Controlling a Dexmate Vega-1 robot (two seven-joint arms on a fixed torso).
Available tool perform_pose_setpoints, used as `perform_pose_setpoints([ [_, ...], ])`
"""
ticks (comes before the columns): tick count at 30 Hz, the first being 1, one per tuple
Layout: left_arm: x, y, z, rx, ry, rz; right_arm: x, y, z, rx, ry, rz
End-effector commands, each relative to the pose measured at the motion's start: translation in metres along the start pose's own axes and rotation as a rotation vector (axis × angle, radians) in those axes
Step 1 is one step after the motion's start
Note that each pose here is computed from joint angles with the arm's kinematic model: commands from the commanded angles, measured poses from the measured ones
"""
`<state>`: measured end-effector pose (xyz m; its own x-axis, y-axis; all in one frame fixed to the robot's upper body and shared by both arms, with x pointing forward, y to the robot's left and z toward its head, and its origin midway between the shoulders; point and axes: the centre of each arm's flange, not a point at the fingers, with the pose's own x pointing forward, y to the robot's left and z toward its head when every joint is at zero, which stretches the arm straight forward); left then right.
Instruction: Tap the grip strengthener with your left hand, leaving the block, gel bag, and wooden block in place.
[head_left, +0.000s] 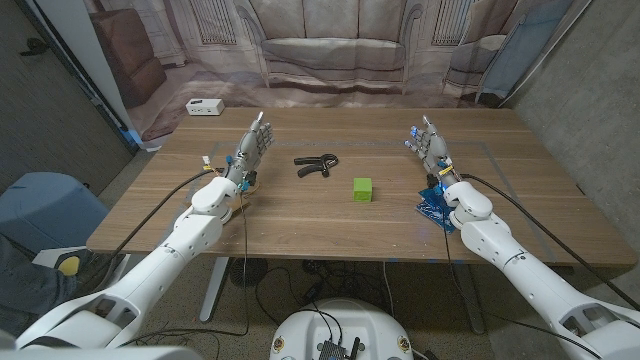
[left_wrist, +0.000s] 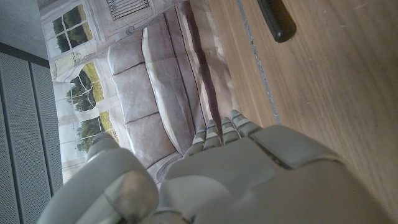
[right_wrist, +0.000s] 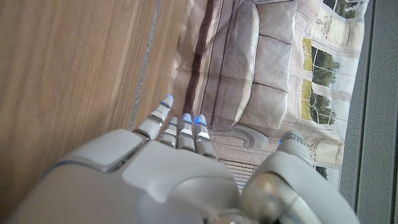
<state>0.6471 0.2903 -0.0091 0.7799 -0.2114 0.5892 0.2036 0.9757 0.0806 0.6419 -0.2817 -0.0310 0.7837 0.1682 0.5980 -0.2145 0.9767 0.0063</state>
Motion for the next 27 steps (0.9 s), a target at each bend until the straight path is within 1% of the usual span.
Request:
perform_pose_setpoints([
  [1,0.000,-0.001,0.011,0.103,-0.033,0.038,-0.005,0.003,0.003,0.002,-0.040,-0.010],
  [6,0.003,-0.001,0.014,0.159,-0.042,0.044,-0.007,0.003,0.000,0.003,-0.054,-0.003],
  [10,0.007,-0.002,0.017,0.200,-0.041,0.041,-0.009,0.001,-0.001,0.007,-0.054,-0.007],
  [17,0.014,-0.008,0.022,0.280,-0.052,0.048,-0.014,-0.001,0.002,0.002,-0.049,-0.005],
  [22,0.017,-0.010,0.027,0.331,-0.061,0.062,-0.016,-0.002,0.005,0.001,-0.058,-0.011],
  [27,0.018,-0.012,0.032,0.406,-0.048,0.077,-0.018,-0.002,0.006,0.001,-0.061,-0.012],
])
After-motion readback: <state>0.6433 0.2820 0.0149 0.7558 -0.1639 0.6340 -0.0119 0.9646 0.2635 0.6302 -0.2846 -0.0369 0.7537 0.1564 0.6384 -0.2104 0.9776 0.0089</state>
